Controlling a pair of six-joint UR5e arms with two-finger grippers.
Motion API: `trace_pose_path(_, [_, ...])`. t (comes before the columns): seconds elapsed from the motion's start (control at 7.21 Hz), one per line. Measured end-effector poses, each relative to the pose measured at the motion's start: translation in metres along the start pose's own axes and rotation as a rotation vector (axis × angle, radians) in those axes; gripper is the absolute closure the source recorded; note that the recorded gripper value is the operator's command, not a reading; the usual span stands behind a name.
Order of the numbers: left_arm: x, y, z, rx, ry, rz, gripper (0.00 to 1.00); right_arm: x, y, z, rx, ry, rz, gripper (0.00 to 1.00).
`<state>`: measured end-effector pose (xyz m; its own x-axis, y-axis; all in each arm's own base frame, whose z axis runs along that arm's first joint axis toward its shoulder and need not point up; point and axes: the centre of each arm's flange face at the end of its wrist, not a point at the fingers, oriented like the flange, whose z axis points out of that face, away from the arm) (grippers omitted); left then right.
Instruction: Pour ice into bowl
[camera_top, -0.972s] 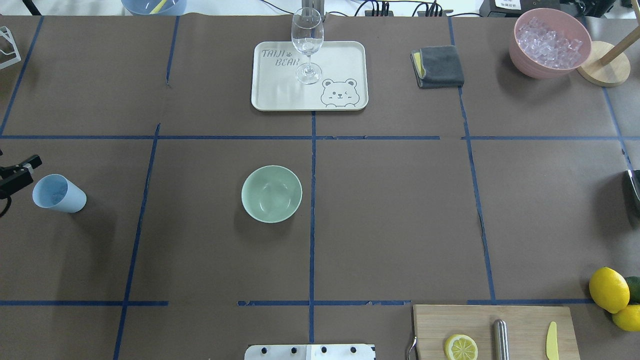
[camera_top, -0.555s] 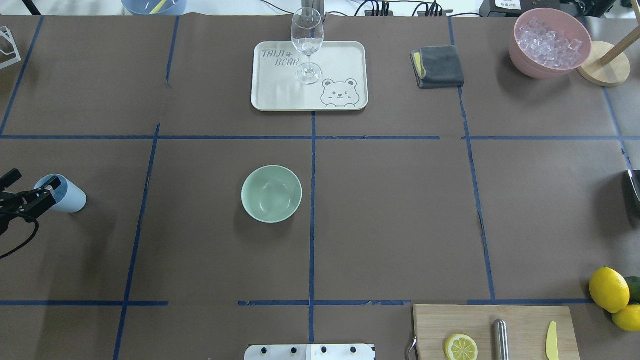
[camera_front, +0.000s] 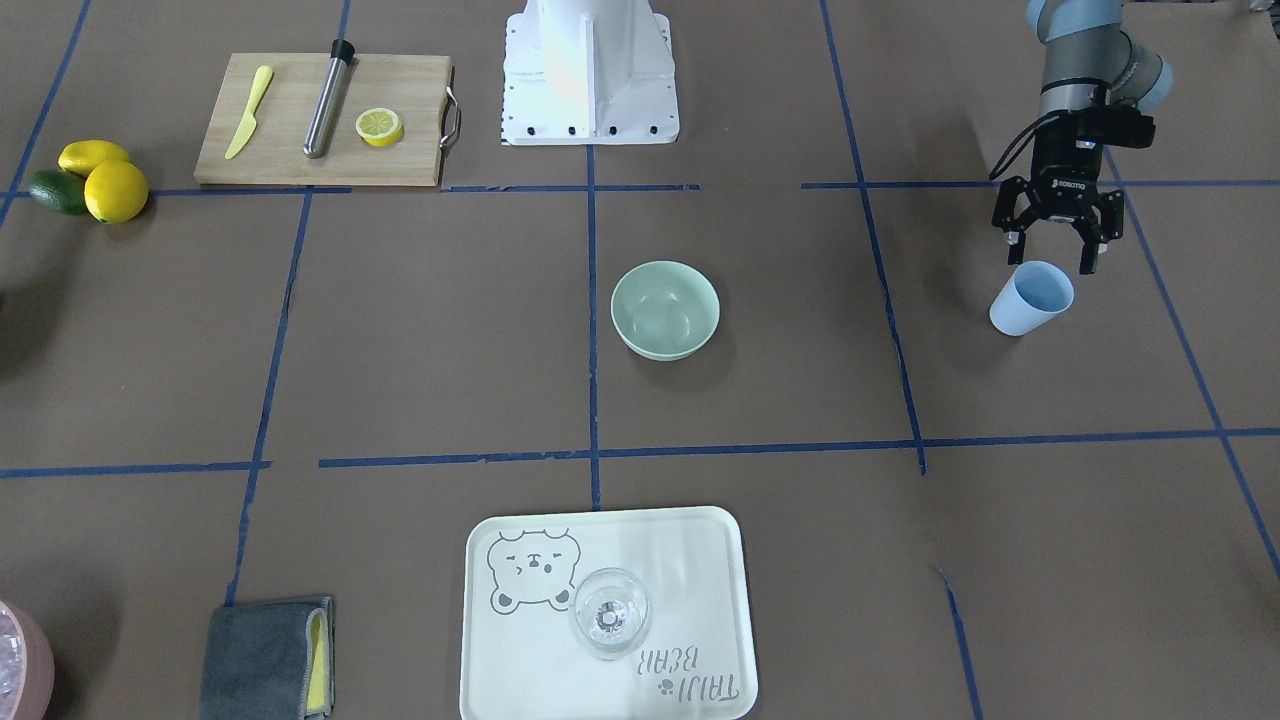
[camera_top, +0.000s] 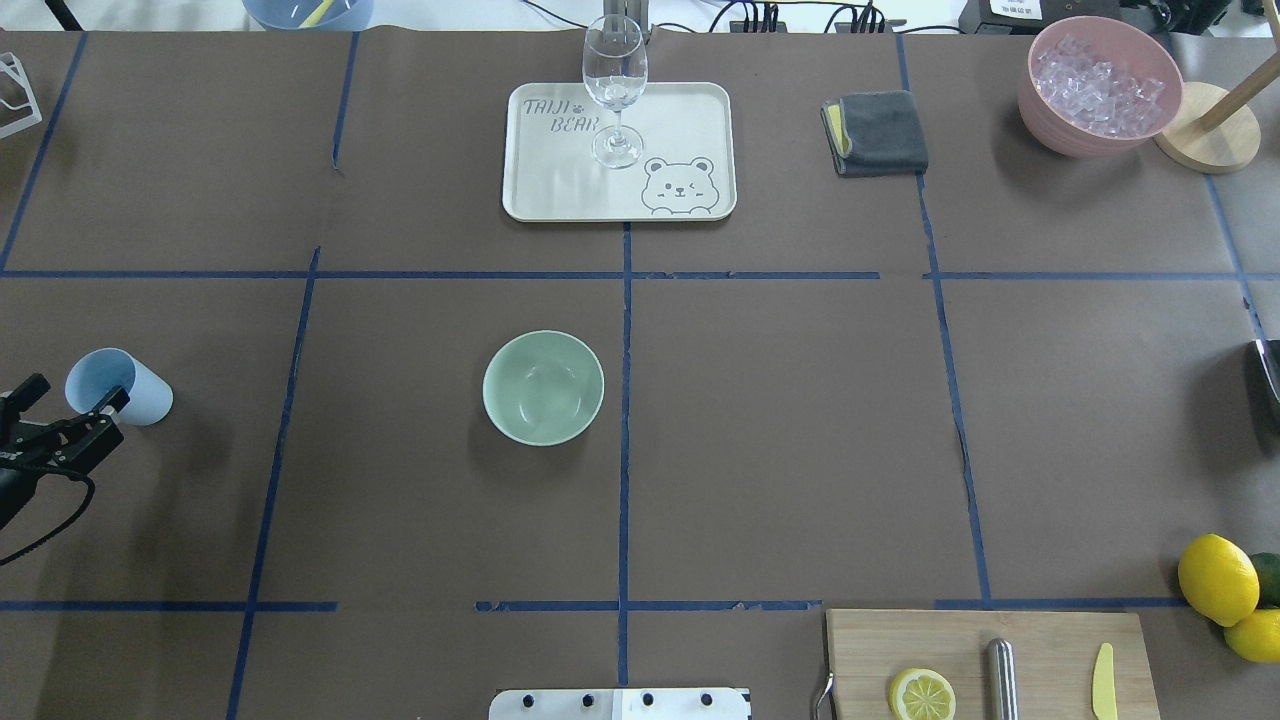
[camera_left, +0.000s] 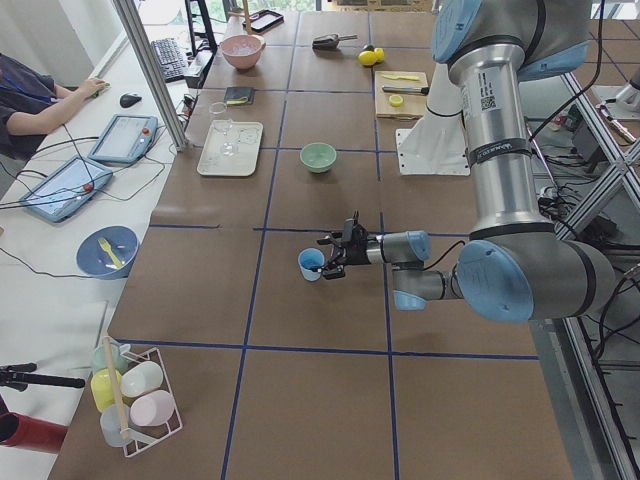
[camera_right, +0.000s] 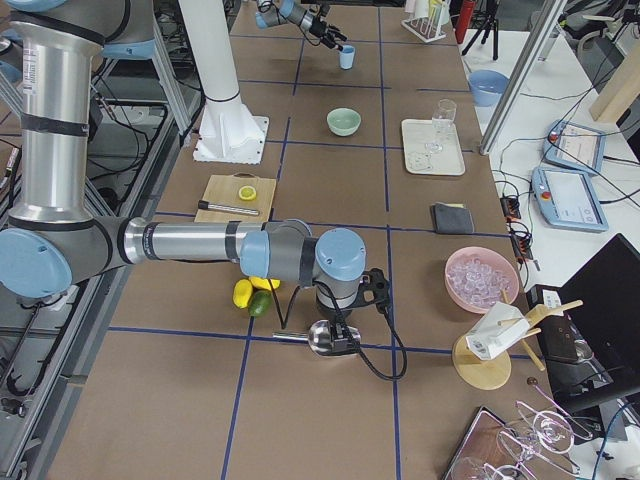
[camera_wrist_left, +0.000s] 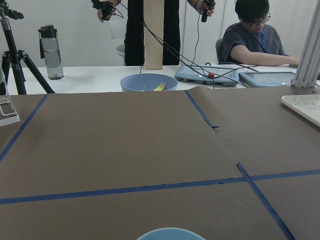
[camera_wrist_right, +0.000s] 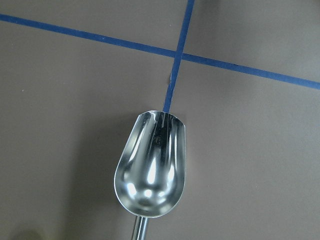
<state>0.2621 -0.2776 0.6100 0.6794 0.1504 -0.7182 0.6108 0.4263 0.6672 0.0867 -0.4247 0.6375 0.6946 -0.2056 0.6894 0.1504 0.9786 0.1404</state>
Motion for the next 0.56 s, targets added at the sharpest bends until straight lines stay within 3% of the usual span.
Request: trace_pose_path(0.56, [0.001, 0.032, 0.01, 0.011, -0.02, 0.023, 0.01, 0.001, 0.001, 0.001, -0.002, 0.0, 0.0, 0.0])
